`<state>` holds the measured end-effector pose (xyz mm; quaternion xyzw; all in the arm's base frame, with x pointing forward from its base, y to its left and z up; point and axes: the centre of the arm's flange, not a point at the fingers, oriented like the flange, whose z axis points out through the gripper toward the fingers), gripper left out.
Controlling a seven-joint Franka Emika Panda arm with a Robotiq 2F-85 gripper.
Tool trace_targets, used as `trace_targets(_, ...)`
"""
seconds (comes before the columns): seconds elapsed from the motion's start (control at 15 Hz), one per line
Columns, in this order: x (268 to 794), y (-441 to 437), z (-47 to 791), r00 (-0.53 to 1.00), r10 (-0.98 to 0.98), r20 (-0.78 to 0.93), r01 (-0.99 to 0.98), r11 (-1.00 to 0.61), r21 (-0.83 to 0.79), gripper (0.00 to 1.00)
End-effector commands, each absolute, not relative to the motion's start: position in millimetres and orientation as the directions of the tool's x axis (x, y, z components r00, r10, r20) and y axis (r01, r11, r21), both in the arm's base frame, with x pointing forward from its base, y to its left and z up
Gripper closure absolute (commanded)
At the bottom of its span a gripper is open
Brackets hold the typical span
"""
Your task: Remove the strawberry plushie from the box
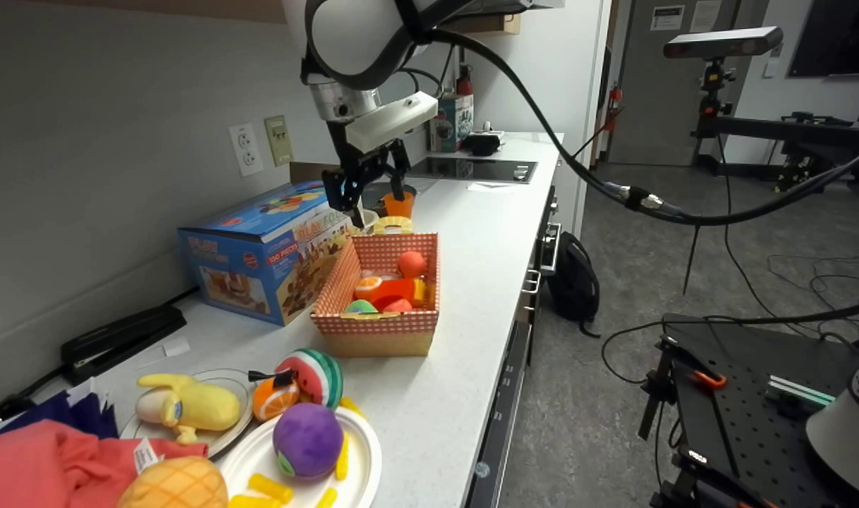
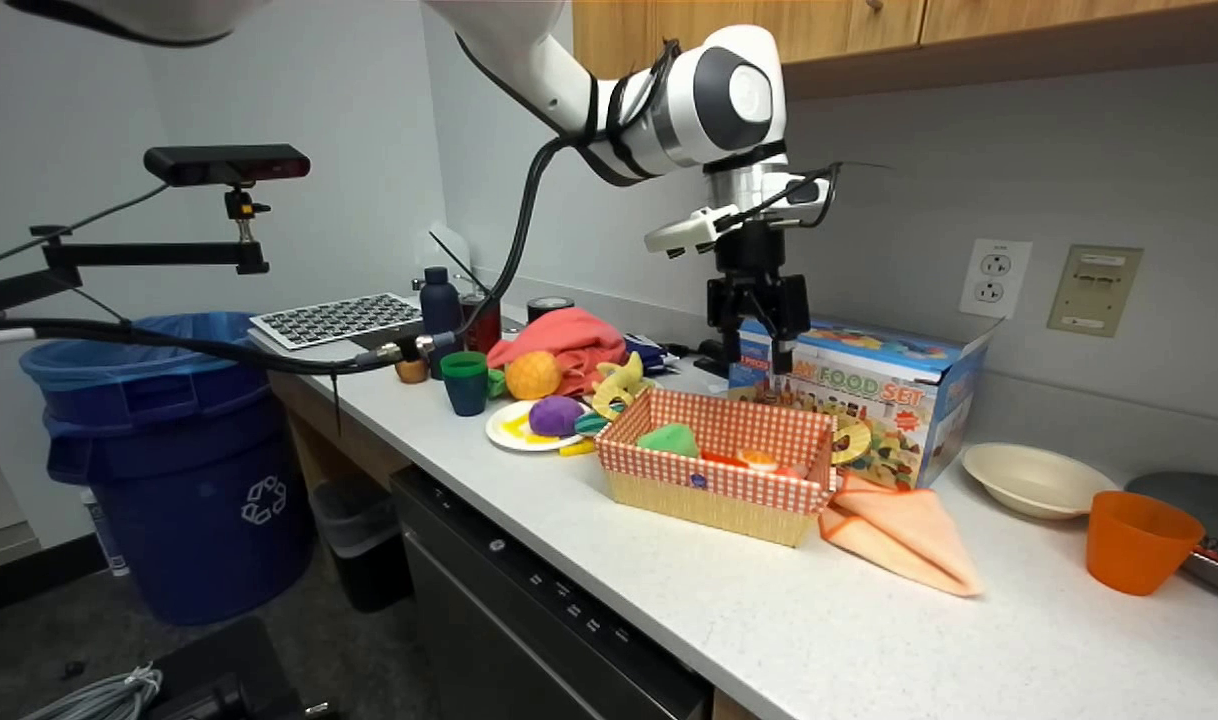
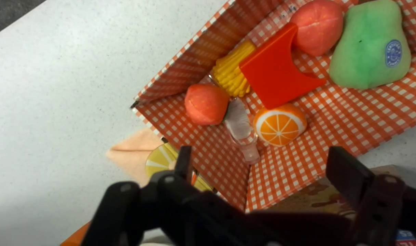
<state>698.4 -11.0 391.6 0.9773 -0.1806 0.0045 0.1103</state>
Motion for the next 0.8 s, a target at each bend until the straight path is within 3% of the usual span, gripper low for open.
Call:
trace_targets(0.0,696.2,-11.3,393.0,0.942,-0.331,0.053,-0.333,-0.912,0.240,0.00)
trace_targets(0.2,691.2,-11.4,392.8,0.950,-0.310,-0.023,-0.294,-0.920,0.257,0.00)
trace_targets(0.73,690.9,-12.2,385.9,0.944,-0.329,-0.016,-0.315,-0.917,0.244,0.00)
